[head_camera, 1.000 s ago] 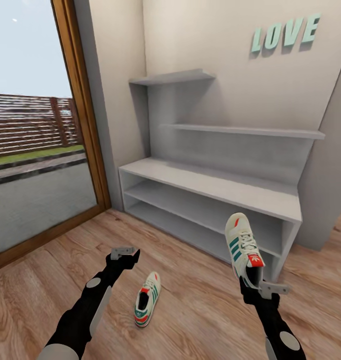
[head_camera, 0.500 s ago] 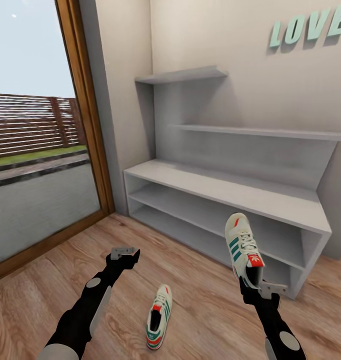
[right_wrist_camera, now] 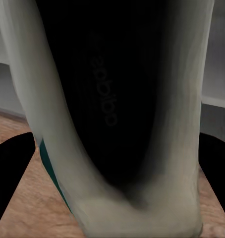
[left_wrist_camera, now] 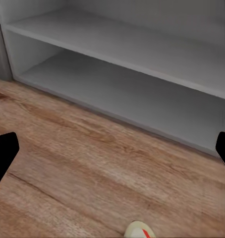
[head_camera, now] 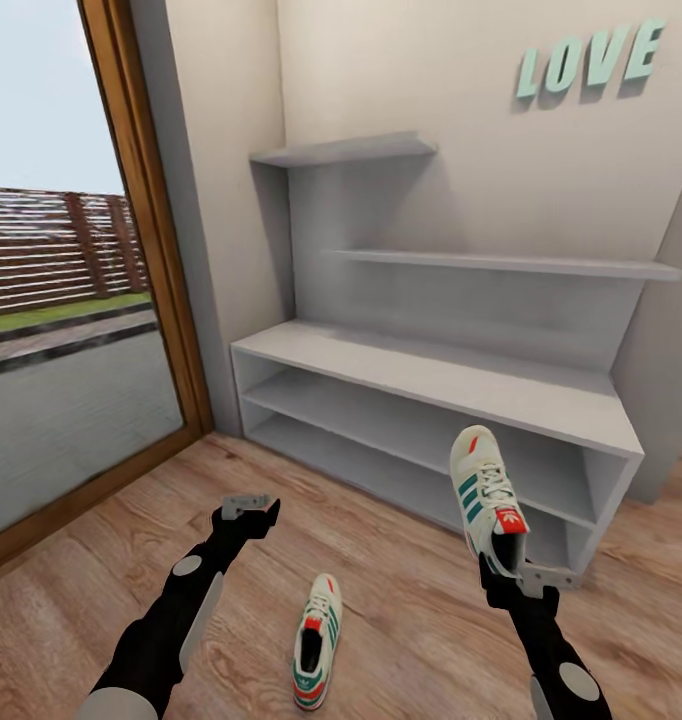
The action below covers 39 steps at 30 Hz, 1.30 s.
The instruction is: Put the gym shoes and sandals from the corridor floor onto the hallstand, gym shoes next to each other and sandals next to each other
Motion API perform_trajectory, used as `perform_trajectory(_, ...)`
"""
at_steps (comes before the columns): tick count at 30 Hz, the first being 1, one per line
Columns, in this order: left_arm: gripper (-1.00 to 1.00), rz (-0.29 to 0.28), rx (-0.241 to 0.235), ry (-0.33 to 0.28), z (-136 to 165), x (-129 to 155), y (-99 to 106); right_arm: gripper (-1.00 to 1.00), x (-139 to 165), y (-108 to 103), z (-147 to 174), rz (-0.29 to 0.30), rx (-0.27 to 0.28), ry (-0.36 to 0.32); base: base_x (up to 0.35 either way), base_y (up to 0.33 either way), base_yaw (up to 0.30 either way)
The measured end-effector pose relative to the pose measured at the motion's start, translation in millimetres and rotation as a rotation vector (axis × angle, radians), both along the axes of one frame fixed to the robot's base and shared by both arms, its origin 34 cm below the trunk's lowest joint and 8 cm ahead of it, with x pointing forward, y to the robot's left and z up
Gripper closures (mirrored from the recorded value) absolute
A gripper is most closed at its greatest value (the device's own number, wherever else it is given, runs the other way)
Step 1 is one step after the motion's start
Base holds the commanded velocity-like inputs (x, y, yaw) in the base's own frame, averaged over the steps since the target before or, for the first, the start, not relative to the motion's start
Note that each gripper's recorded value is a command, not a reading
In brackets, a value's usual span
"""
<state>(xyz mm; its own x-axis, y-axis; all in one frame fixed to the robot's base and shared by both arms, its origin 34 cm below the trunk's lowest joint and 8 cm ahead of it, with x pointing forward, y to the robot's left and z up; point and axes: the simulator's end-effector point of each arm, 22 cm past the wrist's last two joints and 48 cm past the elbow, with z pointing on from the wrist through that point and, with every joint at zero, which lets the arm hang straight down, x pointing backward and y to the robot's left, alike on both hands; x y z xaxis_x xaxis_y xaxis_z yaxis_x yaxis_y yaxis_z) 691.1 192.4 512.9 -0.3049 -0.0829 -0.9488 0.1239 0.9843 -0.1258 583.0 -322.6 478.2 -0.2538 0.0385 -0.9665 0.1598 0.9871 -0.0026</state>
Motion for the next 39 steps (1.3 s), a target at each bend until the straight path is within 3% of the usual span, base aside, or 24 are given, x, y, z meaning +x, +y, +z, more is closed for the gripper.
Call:
perform_trajectory(8,-1.00,0.000,0.004,0.002,-1,0,1,1.00,2,-1,9,-0.001,0.011,0.061,0.001,0.003,-0.119)
perform_trajectory(15,-1.00,-0.001,0.006,0.008,-4,-1,1,1.00,-17,4,-1,0.003,0.053,0.308,0.000,0.000,-0.012)
perform_trajectory(25,-1.00,0.003,0.014,0.045,-28,-8,4,1.00,-23,13,-5,0.024,0.065,0.367,0.000,0.000,-0.001)
perform_trajectory(28,-1.00,0.005,0.014,0.042,-33,-9,5,1.00,-20,36,-4,0.077,0.057,0.368,0.000,0.000,0.000)
perform_trajectory(32,-1.00,0.007,0.015,0.027,-34,-9,5,1.00,-19,91,-4,0.209,0.039,0.372,0.000,0.000,0.000)
perform_trajectory(35,-1.00,0.006,0.015,0.027,-34,-10,4,1.00,-21,107,-4,0.252,0.089,0.370,0.000,0.000,0.000)
perform_trajectory(37,-1.00,0.005,0.015,0.027,-34,-10,4,1.00,-22,125,-1,0.299,0.182,0.362,0.000,0.000,0.000)
perform_trajectory(39,-1.00,0.005,0.015,0.027,-34,-10,4,1.00,-24,154,10,0.361,0.377,0.339,0.000,0.000,0.000)
